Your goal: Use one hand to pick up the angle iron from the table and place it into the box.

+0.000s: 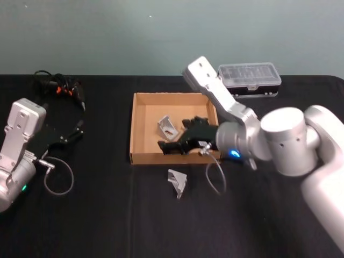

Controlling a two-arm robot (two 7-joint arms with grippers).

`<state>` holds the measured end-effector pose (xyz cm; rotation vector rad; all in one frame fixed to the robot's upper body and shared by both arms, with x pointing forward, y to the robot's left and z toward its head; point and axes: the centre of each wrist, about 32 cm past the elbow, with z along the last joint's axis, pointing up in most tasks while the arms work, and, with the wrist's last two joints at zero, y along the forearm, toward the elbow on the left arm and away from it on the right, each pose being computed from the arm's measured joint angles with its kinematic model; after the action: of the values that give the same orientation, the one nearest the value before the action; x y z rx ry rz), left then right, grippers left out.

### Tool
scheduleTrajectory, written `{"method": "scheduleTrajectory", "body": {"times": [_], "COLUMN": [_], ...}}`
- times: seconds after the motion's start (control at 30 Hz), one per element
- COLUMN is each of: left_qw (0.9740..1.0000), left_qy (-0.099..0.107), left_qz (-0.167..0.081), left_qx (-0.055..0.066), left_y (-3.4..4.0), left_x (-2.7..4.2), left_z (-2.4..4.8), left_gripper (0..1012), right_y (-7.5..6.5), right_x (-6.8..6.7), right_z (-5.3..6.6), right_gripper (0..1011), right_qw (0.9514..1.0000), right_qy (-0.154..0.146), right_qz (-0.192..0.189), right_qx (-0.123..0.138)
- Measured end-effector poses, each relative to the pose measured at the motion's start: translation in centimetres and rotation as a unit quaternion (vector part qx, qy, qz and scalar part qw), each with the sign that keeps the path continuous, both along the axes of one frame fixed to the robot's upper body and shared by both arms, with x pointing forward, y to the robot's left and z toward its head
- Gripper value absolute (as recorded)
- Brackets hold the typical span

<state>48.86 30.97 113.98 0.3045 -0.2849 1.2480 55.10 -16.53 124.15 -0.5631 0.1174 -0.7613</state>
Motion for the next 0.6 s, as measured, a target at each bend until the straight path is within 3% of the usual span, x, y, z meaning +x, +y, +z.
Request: {"method": "scheduleTrajectory", "body": {"times": [0.3, 0.6], "left_qw": [1.0000, 1.0000], "left_qy": [0.000, 0.000], "left_qz": [0.000, 0.000], "left_qx": [0.000, 0.000], "left_y": [0.00, 0.00], "left_x": [0.00, 0.00], "left_z": [0.00, 0.00], "left_gripper": [1011, 1011], "right_y": [-2.2, -3.1], "right_x": [-4.9, -6.6], "right_z": [-0.2, -1.5], "right_gripper": [1003, 1003], "right_qw": [0.9997, 0.9993], "right_qy": [0.006, 0.012], "right_qz": [0.022, 0.036], "right_qx": [-0.001, 0.005]}}
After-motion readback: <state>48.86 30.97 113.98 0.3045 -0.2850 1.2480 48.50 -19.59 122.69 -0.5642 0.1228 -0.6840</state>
